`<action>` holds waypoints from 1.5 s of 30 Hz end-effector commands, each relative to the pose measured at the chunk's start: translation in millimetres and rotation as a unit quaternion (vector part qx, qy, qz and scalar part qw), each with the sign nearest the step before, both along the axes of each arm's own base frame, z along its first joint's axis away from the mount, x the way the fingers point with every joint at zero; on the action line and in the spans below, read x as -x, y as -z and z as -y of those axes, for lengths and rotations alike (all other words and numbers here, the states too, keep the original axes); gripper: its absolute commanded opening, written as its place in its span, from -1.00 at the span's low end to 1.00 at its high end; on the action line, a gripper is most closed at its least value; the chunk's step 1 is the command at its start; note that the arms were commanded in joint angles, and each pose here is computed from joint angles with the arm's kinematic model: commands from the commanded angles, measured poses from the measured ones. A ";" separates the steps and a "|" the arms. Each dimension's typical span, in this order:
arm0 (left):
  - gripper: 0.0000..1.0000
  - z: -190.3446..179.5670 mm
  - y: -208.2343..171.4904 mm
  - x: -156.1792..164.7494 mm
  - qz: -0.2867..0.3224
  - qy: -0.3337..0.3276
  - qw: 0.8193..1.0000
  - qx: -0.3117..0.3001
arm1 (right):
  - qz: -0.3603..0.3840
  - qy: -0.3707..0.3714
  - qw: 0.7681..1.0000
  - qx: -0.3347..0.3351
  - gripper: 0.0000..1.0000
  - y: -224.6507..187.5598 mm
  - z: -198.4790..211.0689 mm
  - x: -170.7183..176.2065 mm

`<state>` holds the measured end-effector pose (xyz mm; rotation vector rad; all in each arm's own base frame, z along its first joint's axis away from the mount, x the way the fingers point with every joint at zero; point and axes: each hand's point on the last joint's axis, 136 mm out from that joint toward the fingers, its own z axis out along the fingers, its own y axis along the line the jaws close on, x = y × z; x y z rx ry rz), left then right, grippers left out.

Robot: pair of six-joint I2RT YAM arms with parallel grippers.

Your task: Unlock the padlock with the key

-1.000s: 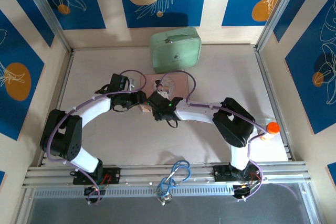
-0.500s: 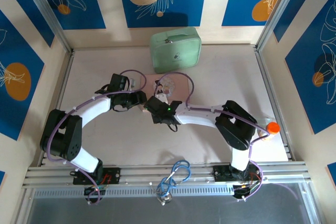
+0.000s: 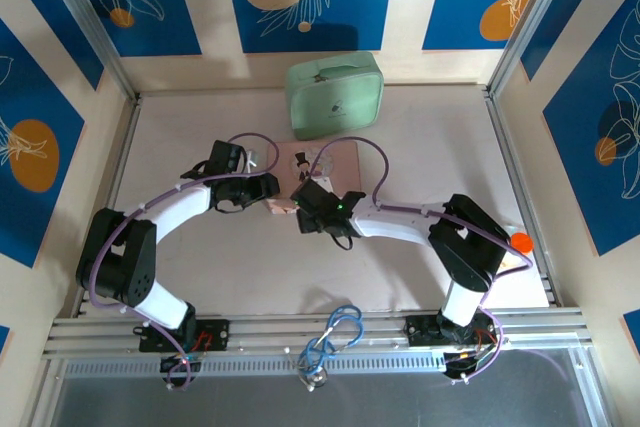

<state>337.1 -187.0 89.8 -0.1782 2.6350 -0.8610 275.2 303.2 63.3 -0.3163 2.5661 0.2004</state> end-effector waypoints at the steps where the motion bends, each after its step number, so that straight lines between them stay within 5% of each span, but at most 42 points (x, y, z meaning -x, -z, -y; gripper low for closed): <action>1: 0.02 -8.5 11.9 18.3 -0.040 0.003 0.999 -0.019 | 0.004 -0.015 1.000 -0.017 0.31 -7.0 -6.3 1.5; 13: 0.02 -7.6 11.8 18.3 -0.039 0.005 0.999 -0.015 | 0.007 -0.025 0.998 0.052 0.33 7.4 -14.2 -10.4; 34: 0.02 -7.8 14.3 20.9 -0.040 0.006 0.999 -0.015 | -0.014 0.006 0.993 0.117 0.09 22.6 -15.4 -19.0; 45: 0.01 -8.1 14.6 21.3 -0.040 0.006 0.999 -0.015 | -0.020 0.014 0.992 0.125 -0.27 23.8 -13.7 -18.5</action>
